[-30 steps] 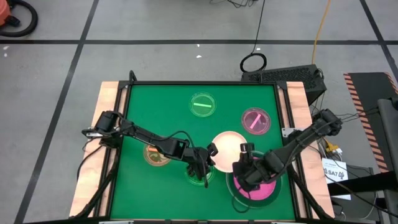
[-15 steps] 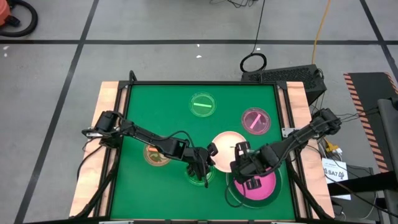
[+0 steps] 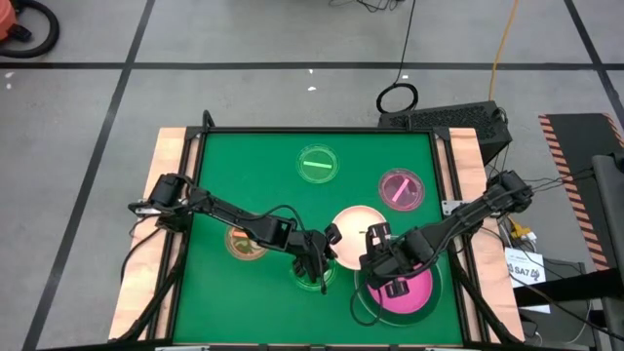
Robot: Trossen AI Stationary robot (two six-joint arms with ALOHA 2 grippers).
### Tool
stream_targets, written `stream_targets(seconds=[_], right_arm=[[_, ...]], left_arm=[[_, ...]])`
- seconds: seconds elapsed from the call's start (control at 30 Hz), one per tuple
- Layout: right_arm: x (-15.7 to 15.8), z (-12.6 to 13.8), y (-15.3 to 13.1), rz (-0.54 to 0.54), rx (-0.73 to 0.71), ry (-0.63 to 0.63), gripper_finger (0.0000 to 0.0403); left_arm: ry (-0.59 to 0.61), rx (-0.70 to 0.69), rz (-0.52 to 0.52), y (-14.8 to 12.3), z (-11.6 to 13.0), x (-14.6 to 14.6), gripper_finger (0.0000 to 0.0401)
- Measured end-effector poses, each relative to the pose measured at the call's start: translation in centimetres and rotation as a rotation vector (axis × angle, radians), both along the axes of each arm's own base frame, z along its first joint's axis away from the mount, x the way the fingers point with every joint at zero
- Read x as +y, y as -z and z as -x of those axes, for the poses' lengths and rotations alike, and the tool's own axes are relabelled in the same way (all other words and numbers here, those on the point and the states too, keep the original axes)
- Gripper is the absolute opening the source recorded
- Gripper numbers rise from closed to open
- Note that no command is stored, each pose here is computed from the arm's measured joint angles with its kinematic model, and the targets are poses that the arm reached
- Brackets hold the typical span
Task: Stack plastic plates
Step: Stack the white plate on top of the dark pink plate
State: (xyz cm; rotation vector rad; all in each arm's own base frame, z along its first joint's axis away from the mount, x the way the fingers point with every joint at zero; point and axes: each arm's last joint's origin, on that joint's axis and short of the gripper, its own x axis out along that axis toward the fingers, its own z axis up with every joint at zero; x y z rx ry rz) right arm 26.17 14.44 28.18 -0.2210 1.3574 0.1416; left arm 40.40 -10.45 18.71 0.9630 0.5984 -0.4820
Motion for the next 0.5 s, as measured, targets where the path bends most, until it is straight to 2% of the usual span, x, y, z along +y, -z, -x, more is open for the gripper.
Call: stream_targets(seconds=[0.5], right_arm=[[-0.24,-0.16,0.13,-0.018,0.020,0.002,0.0061]], left_arm=[[0.000,0.007,-0.001,0.05,0.04,0.04,0.0019]])
